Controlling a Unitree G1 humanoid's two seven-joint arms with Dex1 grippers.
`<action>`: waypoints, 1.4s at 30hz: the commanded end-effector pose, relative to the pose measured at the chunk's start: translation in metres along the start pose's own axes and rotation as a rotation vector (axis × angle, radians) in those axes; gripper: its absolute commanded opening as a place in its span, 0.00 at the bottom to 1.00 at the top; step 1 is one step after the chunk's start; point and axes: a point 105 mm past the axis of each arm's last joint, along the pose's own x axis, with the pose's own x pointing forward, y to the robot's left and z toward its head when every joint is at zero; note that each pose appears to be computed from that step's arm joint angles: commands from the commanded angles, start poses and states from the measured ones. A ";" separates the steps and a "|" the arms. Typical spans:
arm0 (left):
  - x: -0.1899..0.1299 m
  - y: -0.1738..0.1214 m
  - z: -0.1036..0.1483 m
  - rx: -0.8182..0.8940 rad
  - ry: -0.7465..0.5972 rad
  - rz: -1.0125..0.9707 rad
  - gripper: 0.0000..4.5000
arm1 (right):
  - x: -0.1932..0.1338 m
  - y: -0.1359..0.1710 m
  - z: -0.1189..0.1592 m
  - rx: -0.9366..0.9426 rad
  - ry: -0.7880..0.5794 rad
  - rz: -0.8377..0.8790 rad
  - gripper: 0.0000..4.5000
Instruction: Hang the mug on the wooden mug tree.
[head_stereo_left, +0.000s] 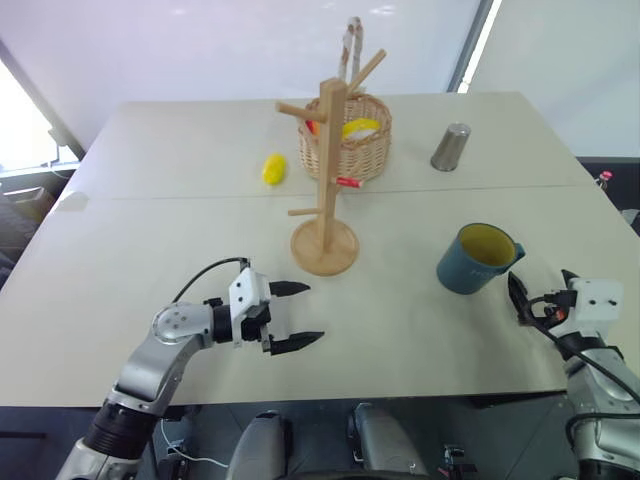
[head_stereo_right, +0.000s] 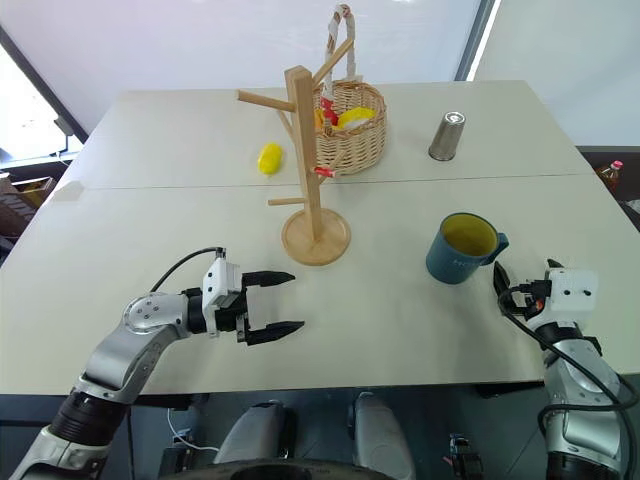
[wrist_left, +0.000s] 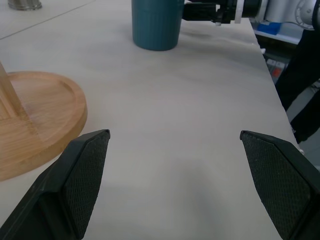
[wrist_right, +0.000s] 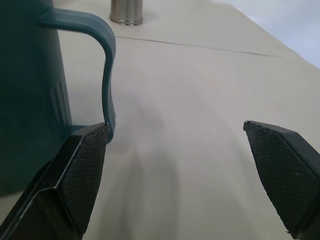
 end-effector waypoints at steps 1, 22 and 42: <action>-0.004 0.001 0.007 0.038 -0.023 0.011 1.00 | 0.005 -0.004 0.013 -0.020 -0.048 0.044 0.99; -0.008 0.006 0.013 0.061 -0.025 0.040 1.00 | 0.032 0.022 0.024 -0.018 -0.066 0.236 0.99; -0.011 0.008 0.021 0.069 -0.027 0.065 1.00 | 0.034 0.053 0.031 0.098 -0.098 0.380 0.01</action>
